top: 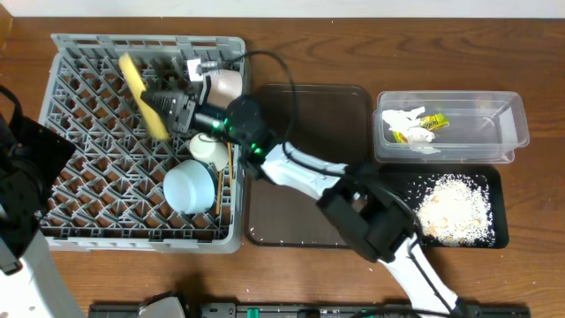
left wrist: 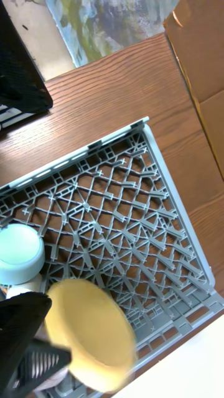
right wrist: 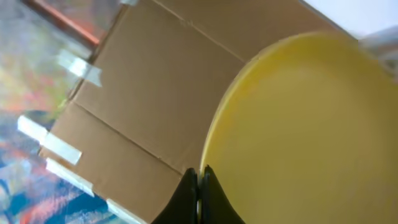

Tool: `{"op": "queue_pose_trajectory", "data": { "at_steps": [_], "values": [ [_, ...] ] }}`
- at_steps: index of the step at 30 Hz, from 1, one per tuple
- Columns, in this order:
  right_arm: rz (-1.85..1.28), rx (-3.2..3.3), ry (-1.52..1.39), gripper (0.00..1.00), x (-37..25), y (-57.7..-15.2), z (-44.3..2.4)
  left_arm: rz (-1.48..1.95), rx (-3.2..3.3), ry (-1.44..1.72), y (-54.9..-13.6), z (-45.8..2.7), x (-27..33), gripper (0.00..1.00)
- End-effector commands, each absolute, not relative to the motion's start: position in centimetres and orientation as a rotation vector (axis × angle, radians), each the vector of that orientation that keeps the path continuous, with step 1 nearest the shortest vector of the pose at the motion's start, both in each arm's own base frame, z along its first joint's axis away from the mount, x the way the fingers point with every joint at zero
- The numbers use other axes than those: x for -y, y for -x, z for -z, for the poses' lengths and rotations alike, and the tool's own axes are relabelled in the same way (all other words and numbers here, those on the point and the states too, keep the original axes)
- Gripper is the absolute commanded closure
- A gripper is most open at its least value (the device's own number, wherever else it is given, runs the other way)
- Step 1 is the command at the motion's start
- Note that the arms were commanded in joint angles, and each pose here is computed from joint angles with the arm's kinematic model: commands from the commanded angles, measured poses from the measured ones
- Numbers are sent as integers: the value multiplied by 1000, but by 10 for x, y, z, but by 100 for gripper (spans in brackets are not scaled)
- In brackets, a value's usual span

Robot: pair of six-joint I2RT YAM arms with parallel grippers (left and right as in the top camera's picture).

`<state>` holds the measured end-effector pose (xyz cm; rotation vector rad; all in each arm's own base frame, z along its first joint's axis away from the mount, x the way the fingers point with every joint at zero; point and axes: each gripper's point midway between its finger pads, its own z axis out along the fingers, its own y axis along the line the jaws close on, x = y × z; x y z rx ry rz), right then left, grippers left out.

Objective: Sort waste into correct bins and load items into the dishwasher
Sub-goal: 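Lift the yellow plate and carry it left into the rack, then stand the yellow plate upright in the rack slots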

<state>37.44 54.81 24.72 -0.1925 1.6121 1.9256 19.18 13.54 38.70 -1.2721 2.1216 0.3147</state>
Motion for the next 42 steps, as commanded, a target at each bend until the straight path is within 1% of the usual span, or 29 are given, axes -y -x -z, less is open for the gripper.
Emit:
{"op": "queue_pose_trajectory", "data": {
  "at_steps": [1, 6, 12, 20, 29, 35, 37, 42],
  "values": [
    [-1907, -1611, 100, 99, -550, -380, -248, -328, -2148, 1305, -182, -383, -133, 7],
    [-1861, -1574, 34, 99, -547, -389, -252, -328, -2148, 1305, -182, -383, -133, 7],
    [-1859, -1562, 33, 99, -541, -394, -253, -328, -2148, 1305, -182, -383, -133, 7],
    [-1883, -1476, 55, 99, -531, -395, -282, -328, -2148, 1305, -182, -383, -133, 7],
    [-1861, -1467, 48, 99, -520, -408, -285, -328, -2148, 1305, -182, -383, -133, 7],
    [-1859, -1439, 49, 99, -511, -410, -306, -328, -2148, 1305, -182, -383, -133, 7],
    [-1853, -1469, 47, 99, -512, -411, -304, -328, -2148, 1305, -182, -383, -133, 7],
    [-1815, -1577, 26, 99, -518, -414, -283, -328, -2148, 1305, -182, -383, -133, 7]
  ]
}}
